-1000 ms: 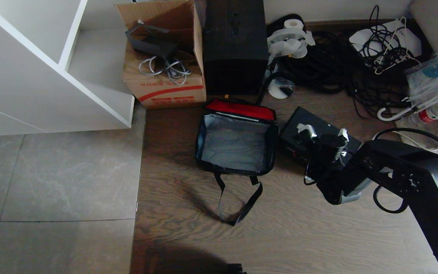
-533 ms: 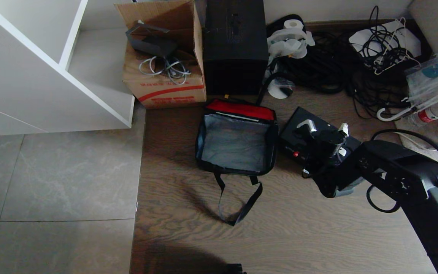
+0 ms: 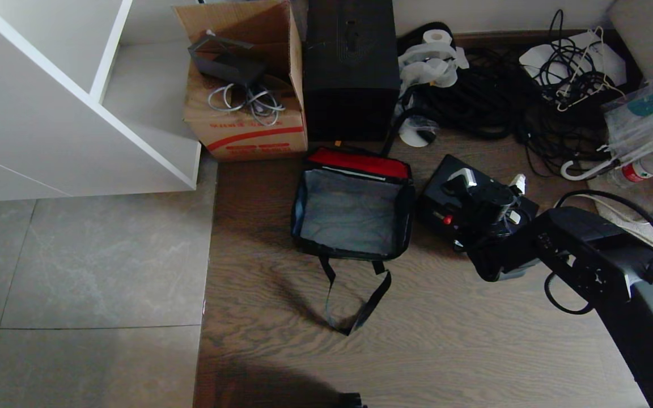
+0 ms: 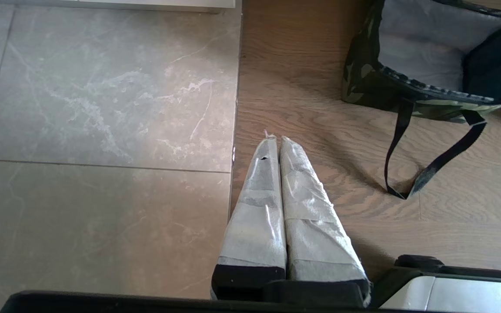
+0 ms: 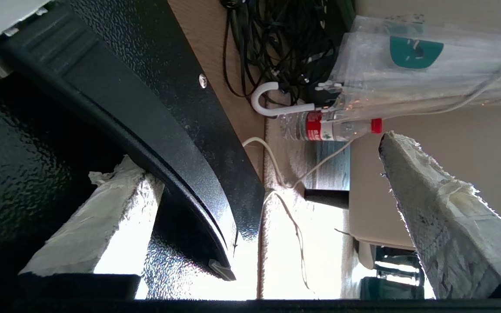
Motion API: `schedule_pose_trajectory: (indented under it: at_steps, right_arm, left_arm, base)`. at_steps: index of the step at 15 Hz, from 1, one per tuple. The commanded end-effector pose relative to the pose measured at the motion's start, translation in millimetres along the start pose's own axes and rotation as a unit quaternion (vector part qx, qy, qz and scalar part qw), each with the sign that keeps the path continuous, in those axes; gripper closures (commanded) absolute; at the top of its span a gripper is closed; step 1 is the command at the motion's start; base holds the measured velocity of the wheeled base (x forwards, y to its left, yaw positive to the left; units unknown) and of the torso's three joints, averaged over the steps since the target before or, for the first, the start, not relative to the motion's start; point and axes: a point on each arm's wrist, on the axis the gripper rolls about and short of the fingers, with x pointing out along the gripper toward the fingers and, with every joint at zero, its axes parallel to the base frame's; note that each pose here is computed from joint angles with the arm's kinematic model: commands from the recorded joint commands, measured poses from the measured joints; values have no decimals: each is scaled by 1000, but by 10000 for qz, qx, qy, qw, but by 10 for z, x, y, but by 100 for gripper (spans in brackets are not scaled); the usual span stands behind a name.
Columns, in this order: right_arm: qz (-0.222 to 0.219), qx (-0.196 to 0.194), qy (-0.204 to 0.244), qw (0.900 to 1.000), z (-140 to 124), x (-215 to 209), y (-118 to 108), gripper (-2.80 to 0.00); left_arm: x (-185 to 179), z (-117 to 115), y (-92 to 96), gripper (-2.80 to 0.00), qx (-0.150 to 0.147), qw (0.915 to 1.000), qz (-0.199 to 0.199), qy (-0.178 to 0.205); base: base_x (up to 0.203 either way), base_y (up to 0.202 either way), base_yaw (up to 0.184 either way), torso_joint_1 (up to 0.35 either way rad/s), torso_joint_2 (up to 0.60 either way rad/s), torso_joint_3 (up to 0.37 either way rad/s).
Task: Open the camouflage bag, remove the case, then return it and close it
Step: Grip the handle again
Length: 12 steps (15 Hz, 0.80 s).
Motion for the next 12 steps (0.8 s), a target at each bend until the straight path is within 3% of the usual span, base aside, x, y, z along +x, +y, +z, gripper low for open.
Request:
schedule_pose_trajectory:
  at_steps: [1,12]
  right_arm:
    - [-50,-6,30,10000,-17,28,27,-280]
    - [15,-210,263,9994,-101,203,16,-280]
  left_arm:
    - [6,-25,1,0,-2,10000,3,39]
    - [6,-25,1,0,-2,10000,3,39]
  base:
    - [0,0,0,0,0,0]
    - [0,0,0,0,0,0]
